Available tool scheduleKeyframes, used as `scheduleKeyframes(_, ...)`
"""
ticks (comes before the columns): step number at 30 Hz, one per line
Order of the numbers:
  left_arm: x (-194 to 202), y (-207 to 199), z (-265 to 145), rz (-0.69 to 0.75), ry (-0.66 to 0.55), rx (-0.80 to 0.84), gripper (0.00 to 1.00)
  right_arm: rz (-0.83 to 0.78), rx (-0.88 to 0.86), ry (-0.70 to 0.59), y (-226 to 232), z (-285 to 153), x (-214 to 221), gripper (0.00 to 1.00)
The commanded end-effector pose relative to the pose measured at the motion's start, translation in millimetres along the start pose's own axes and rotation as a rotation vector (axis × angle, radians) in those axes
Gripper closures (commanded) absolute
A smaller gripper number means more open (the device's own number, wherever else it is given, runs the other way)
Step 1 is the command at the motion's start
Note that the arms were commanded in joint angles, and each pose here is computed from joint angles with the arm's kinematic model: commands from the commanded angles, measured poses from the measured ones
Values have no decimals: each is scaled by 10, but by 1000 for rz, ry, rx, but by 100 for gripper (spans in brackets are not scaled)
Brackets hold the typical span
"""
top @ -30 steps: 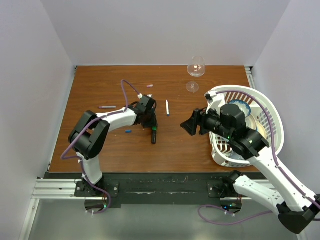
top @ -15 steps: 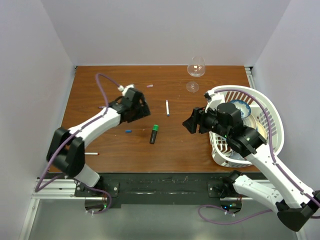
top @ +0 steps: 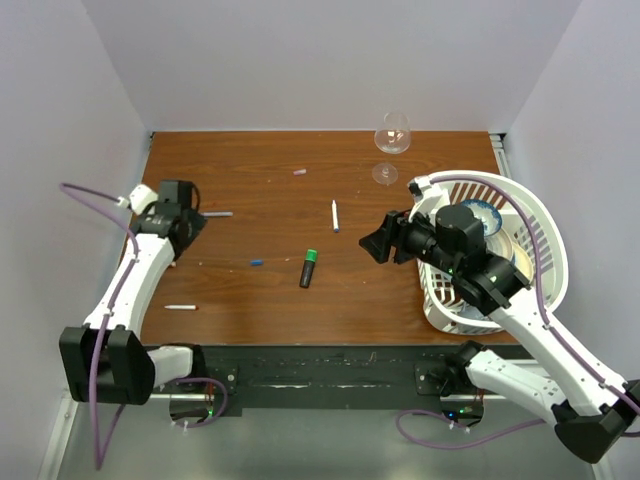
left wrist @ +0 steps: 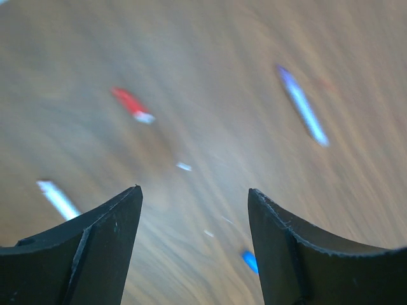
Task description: Insert the pens into the pen caps
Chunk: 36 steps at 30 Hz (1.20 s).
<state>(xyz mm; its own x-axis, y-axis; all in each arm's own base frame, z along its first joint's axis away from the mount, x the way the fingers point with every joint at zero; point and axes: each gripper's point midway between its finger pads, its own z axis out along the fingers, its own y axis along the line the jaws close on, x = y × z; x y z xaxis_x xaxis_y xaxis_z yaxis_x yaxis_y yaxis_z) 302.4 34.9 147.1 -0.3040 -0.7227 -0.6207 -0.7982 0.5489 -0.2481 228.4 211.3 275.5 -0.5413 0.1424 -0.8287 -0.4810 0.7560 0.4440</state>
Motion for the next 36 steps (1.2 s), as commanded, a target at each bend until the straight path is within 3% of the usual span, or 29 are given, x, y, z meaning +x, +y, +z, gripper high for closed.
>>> scheduleKeyframes(1, -164, 590, 76, -23, -42, -194, 28, 14, -92, -56, 177, -13, -99, 39)
scheduleKeyframes(8, -71, 744, 236, -84, -11, -239, 28, -40, -80, -93, 256, -88, -165, 40)
scheduleKeyframes(12, 113, 474, 339, -154, 88, -139, 32, -45, -24, -101, 166, -38, -170, 42)
scheduleKeyframes(16, 196, 236, 490, -129, 162, -80, 34, -39, 116, -84, -58, 145, -208, 45)
scheduleKeyframes(25, 167, 133, 375, 18, 124, 88, 35, -58, 369, 81, -446, 1029, -131, 49)
scheduleKeyframes(27, 304, 193, 380, 29, 161, 97, 35, -57, 434, 52, -565, 1208, -187, 50)
scheduleKeyframes(30, 505, 173, 369, 84, 221, 175, 35, -67, 477, 107, -687, 1580, -45, 51)
scheduleKeyframes(36, 666, 87, 270, 243, 221, 367, 35, -91, 585, 197, -1061, 2199, 275, 57)
